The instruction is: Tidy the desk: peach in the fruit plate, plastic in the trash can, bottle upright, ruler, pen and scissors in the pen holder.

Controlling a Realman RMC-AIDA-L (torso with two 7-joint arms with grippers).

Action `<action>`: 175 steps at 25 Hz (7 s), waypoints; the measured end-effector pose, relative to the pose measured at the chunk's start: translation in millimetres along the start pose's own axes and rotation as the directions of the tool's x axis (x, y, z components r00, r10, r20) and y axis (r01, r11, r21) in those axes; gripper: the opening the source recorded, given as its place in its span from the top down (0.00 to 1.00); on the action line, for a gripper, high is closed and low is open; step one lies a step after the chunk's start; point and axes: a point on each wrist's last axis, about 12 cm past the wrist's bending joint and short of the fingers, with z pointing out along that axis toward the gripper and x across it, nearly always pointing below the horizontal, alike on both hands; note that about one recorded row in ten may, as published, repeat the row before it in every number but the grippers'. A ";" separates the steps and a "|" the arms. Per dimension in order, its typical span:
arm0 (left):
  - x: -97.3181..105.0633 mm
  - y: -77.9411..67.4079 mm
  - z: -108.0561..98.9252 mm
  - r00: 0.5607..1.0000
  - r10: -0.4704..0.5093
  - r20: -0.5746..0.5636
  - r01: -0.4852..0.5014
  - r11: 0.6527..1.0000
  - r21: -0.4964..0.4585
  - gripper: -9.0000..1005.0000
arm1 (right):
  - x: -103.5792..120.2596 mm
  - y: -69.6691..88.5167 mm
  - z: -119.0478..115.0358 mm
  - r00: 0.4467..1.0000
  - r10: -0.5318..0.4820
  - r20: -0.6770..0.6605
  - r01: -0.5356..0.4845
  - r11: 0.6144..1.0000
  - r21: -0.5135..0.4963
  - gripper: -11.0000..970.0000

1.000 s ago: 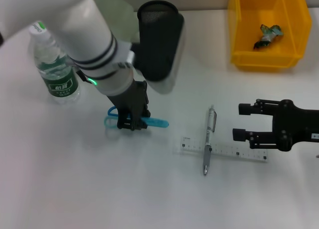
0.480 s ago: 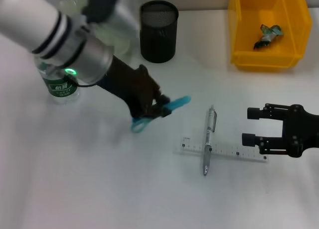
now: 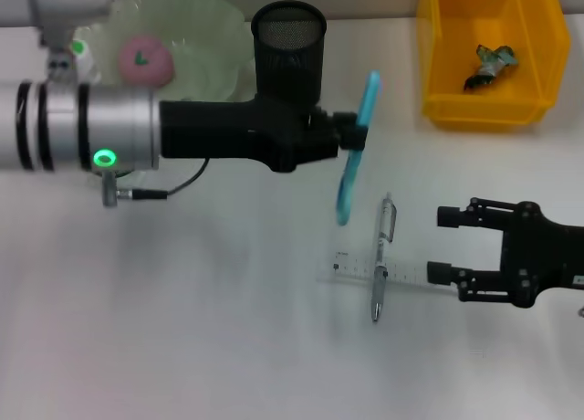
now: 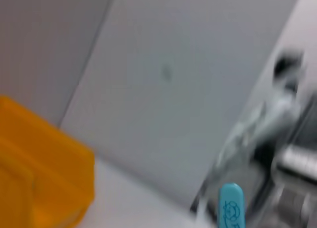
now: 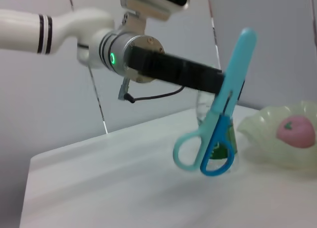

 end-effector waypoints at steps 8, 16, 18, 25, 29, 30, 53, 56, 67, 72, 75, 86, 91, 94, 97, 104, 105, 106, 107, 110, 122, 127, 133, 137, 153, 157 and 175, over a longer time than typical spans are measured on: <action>50.9 -7.8 -10.3 0.914 -0.218 0.341 0.215 0.975 0.045 0.78 | 10.7 11.6 12.7 0.985 -0.122 0.122 0.118 0.992 0.042 0.23; 83.4 -6.7 -23.5 0.714 -0.398 0.575 0.456 0.889 0.049 0.78 | 23.5 24.6 40.6 0.929 -0.273 0.248 0.231 0.955 0.187 0.23; 87.4 -6.7 -23.3 0.672 -0.437 0.598 0.502 0.862 0.066 0.78 | 25.4 27.5 50.1 0.909 -0.321 0.266 0.258 0.934 0.247 0.23; 92.8 -6.4 -7.4 0.547 -0.538 0.641 0.625 0.772 0.115 0.78 | 24.3 35.8 79.2 0.844 -0.464 0.269 0.332 0.845 0.419 0.23; 96.1 -6.6 3.0 0.500 -0.572 0.650 0.672 0.730 0.125 0.78 | 18.6 36.7 95.3 0.824 -0.505 0.256 0.345 0.807 0.480 0.23; 96.4 -6.8 4.6 0.489 -0.576 0.655 0.679 0.723 0.130 0.78 | 18.6 36.7 95.3 0.824 -0.505 0.256 0.345 0.807 0.480 0.23; 100.4 -13.3 22.0 0.431 -0.633 0.644 0.726 0.666 0.169 0.78 | 5.7 26.0 116.1 0.803 -0.561 0.200 0.399 0.756 0.519 0.23; 100.4 -13.3 22.7 0.429 -0.634 0.644 0.728 0.664 0.169 0.78 | 3.9 25.1 117.3 0.800 -0.565 0.203 0.402 0.755 0.517 0.27; 101.6 -13.9 24.2 0.427 -0.634 0.644 0.732 0.661 0.165 0.78 | 2.7 21.2 121.9 0.809 -0.557 0.185 0.408 0.760 0.506 0.74; 102.8 -13.2 24.7 0.427 -0.633 0.646 0.739 0.656 0.155 0.78 | 3.3 22.6 120.2 0.806 -0.560 0.190 0.406 0.758 0.510 0.86; 103.1 -12.7 24.7 0.426 -0.632 0.647 0.741 0.654 0.152 0.78 | 3.3 22.3 119.9 0.805 -0.562 0.189 0.408 0.756 0.512 0.90; 103.1 -12.8 18.1 0.477 -0.566 0.672 0.692 0.714 0.110 0.70 | 0.3 17.6 115.4 0.816 -0.536 0.216 0.349 0.756 0.554 0.91; 107.2 -9.5 5.2 0.586 -0.452 0.672 0.611 0.791 -0.001 0.55 | -11.1 -1.8 96.0 0.850 -0.393 0.351 0.184 0.846 0.501 0.91; 108.4 -8.2 1.3 0.669 -0.376 0.641 0.540 0.839 -0.072 0.48 | -25.9 -26.6 77.3 0.881 -0.228 0.414 0.048 0.915 0.401 0.91; 114.1 -10.7 -2.8 0.734 -0.277 0.621 0.458 0.876 -0.150 0.40 | -44.4 -49.9 61.2 0.909 -0.087 0.408 -0.056 0.944 0.326 0.90; 123.0 -13.3 -11.9 0.824 -0.104 0.558 0.301 0.913 -0.275 0.30 | -88.7 -92.0 49.0 0.964 0.068 0.256 -0.145 0.944 0.297 0.90; 123.0 -13.3 -11.9 0.824 -0.104 0.558 0.301 0.913 -0.275 0.29 | -96.0 -97.3 48.9 0.970 0.083 0.230 -0.151 0.944 0.295 0.90; 124.5 -13.9 -12.7 0.834 -0.083 0.545 0.279 0.916 -0.287 0.28 | -101.7 -101.7 49.4 0.974 0.101 0.204 -0.159 0.943 0.292 0.90; 126.6 -14.6 -14.3 0.848 -0.046 0.528 0.244 0.918 -0.312 0.28 | -108.6 -106.6 50.3 0.978 0.117 0.173 -0.164 0.943 0.290 0.90; 127.4 -14.5 -15.2 0.855 -0.023 0.518 0.224 0.918 -0.329 0.28 | -130.7 -118.6 57.2 0.985 0.154 0.082 -0.171 0.945 0.279 0.90; 130.1 -14.5 -16.9 0.865 0.009 0.501 0.197 0.913 -0.357 0.28 | -190.5 -131.9 125.7 0.941 0.136 -0.311 -0.036 0.951 0.308 0.89; 130.3 -14.6 -17.0 0.866 0.012 0.500 0.195 0.913 -0.358 0.28 | -204.8 -127.7 150.1 0.904 0.108 -0.413 0.028 0.950 0.310 0.89; 130.5 -14.7 -17.1 0.867 0.015 0.498 0.191 0.913 -0.360 0.28 | -206.5 -124.6 170.9 0.867 0.086 -0.491 0.099 0.935 0.339 0.89; 137.3 -19.1 -19.5 0.866 0.034 0.499 0.185 0.906 -0.381 0.28 | -204.5 -124.1 176.1 0.865 0.075 -0.495 0.120 0.929 0.350 0.88; 135.0 -19.2 -16.7 0.858 0.033 0.513 0.190 0.907 -0.376 0.28 | -213.3 -121.2 184.0 0.876 0.029 -0.482 0.157 0.927 0.341 0.75; 134.1 -18.6 -16.6 0.856 0.033 0.516 0.191 0.907 -0.376 0.28 | -215.8 -120.7 184.4 0.884 0.017 -0.467 0.165 0.923 0.347 0.64; 132.7 -16.0 -52.6 0.941 0.118 0.318 -0.007 0.945 -0.328 0.28 | -189.2 -66.5 101.0 0.923 0.088 -0.374 -0.097 0.995 -0.006 0.30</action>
